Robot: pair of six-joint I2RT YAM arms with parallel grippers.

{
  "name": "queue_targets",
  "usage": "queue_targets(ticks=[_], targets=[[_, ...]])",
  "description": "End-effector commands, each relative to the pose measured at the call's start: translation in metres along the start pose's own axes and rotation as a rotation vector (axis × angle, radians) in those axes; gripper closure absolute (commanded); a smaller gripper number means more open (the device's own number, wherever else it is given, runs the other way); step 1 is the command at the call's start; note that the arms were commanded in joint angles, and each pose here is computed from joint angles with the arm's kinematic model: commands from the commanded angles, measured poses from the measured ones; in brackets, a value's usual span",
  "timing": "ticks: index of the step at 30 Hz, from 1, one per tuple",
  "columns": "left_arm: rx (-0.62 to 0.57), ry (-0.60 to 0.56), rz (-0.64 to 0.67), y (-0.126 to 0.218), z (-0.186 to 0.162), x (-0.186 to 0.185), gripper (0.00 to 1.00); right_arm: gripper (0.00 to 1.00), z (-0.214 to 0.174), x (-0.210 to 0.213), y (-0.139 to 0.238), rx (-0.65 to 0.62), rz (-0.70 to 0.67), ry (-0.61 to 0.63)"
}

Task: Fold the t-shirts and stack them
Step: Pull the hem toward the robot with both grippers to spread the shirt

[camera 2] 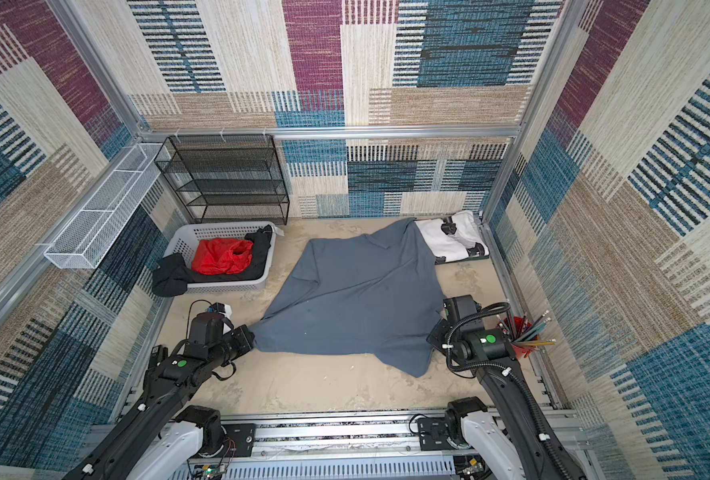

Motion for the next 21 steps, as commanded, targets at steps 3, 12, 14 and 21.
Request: queue_targets(ticks=[3,12,14,21], targets=[[0.022,0.053,0.094,0.006,-0.006,0.01,0.73,0.49,0.0,0.001,0.01,-0.016,0.028,-0.01],[-0.161,-0.057,-0.038,0.071,0.045,-0.029,0.21,0.01,0.046,0.065,0.022,-0.151,0.197,0.063],[-0.145,-0.083,-0.044,0.073,0.053,-0.035,0.21,0.01,0.058,0.085,0.017,-0.189,0.285,0.072],[-0.139,-0.074,-0.051,0.066,0.053,-0.036,0.24,0.01,0.104,0.142,-0.02,-0.273,0.299,0.119]])
Point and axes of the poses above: each gripper's point midway between its finger pads, its own y axis back along the fingers, its own x axis along the line the jaws close on, z = x × y, the point moved 9 cm from there along y, back along the fingers, and after that the axes turned 7 degrees about -y, right-handed, at the moved point
